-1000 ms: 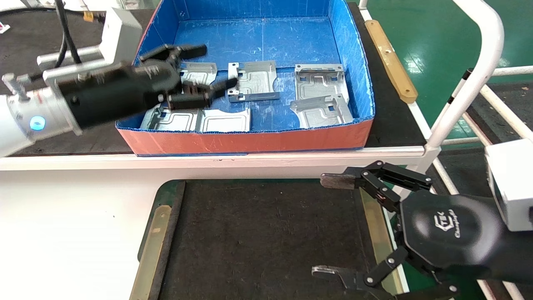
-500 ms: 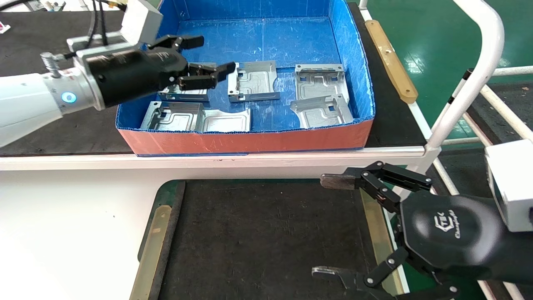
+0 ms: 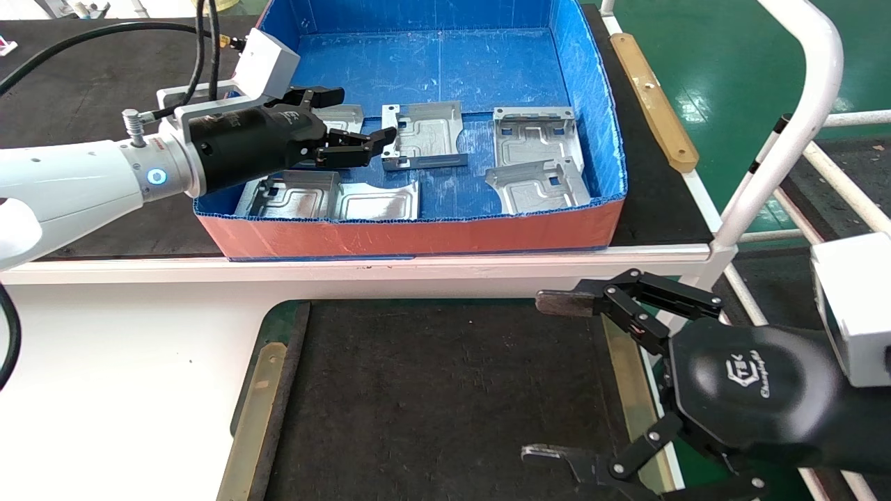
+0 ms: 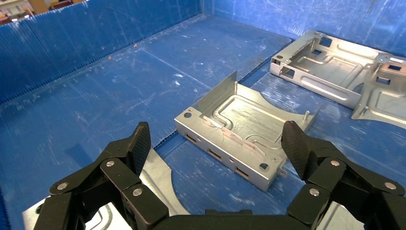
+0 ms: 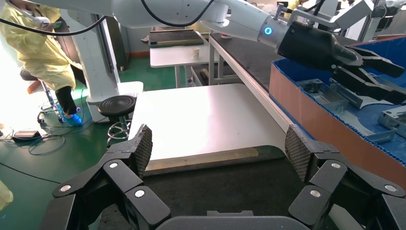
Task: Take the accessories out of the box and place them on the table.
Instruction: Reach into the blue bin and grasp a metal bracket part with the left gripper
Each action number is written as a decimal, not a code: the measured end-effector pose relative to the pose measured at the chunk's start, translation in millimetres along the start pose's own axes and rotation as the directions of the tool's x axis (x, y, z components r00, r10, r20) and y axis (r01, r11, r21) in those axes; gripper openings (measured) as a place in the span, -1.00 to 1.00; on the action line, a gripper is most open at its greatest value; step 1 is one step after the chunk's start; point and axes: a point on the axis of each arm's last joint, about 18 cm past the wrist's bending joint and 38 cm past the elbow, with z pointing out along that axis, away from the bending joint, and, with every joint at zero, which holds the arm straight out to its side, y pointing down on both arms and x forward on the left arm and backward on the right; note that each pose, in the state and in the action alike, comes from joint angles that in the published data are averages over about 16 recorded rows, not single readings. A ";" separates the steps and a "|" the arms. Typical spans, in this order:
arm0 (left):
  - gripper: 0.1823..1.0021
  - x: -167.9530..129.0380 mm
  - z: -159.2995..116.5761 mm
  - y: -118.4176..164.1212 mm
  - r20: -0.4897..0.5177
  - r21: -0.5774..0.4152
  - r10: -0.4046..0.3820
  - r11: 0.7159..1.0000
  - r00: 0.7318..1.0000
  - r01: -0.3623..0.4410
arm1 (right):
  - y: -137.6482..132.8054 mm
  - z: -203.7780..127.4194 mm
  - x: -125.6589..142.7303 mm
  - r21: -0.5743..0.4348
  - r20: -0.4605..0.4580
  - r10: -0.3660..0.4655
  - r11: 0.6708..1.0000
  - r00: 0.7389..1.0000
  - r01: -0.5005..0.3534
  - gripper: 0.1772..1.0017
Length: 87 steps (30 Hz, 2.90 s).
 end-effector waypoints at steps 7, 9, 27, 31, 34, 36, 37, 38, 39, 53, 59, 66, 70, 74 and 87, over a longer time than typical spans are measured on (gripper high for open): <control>1.00 3.1 11.9 2.4 0.018 -0.010 -0.014 1.000 1.000 0.014 | 0.0 0.0 0.0 0.000 0.000 0.000 1.000 1.000 0.000 1.00; 1.00 3.7 14.8 3.4 0.024 -0.013 -0.017 1.000 1.000 0.017 | 0.0 0.0 0.0 0.000 0.000 0.000 1.000 1.000 0.000 1.00; 1.00 8.3 26.4 14.9 0.045 -0.049 -0.056 0.997 0.997 0.058 | 0.0 0.0 0.0 0.000 0.000 0.000 1.000 1.000 0.000 1.00; 1.00 9.7 27.7 16.2 0.043 -0.053 -0.066 0.996 0.997 0.068 | 0.0 0.0 0.0 0.000 0.000 0.000 1.000 1.000 0.000 1.00; 1.00 10.3 28.2 16.6 0.042 -0.054 -0.070 0.996 0.997 0.072 | 0.0 -0.1 0.0 0.000 0.000 0.000 1.000 1.000 0.000 1.00; 1.00 10.5 28.3 16.7 0.041 -0.054 -0.071 0.996 0.997 0.073 | 0.0 -0.1 0.0 0.000 0.000 0.000 1.000 1.000 0.000 1.00; 1.00 10.7 28.4 16.7 0.041 -0.054 -0.072 0.996 0.997 0.074 | 0.0 -0.1 0.0 0.000 0.000 0.000 1.000 1.000 0.000 1.00; 1.00 10.6 28.3 16.7 0.041 -0.054 -0.071 0.996 0.997 0.073 | 0.0 -0.1 0.0 0.000 0.000 0.000 1.000 1.000 0.000 1.00; 0.99 10.5 28.2 16.6 0.041 -0.054 -0.071 0.996 0.997 0.073 | 0.0 -0.1 0.0 0.000 0.000 0.000 1.000 1.000 0.000 1.00; 0.84 9.3 27.3 16.0 0.044 -0.053 -0.065 0.996 0.997 0.067 | 0.0 -0.1 0.1 0.000 0.000 0.000 1.000 1.000 0.000 0.85; 0.66 9.1 27.1 15.9 0.044 -0.052 -0.064 0.996 0.997 0.066 | 0.0 -0.1 0.1 0.000 0.000 0.000 1.000 1.000 0.000 0.66; 0.32 8.9 27.0 16.0 0.045 -0.052 -0.064 0.996 0.997 0.066 | 0.0 -0.1 0.1 0.000 0.000 0.000 1.000 1.000 0.000 0.32; 0.11 8.8 26.9 16.0 0.045 -0.052 -0.063 0.996 0.997 0.066 | 0.0 -0.1 0.1 0.000 0.000 0.000 1.000 1.000 0.000 0.08; -0.15 8.7 26.8 16.0 0.045 -0.052 -0.063 0.997 0.997 0.065 | 0.0 -0.1 0.1 0.000 0.000 0.000 1.000 1.000 0.000 -0.16; -0.68 7.9 26.8 12.2 0.046 -0.042 -0.062 0.997 0.997 0.064 | 0.0 -0.1 0.1 0.000 -0.001 0.000 1.000 1.000 0.000 -0.75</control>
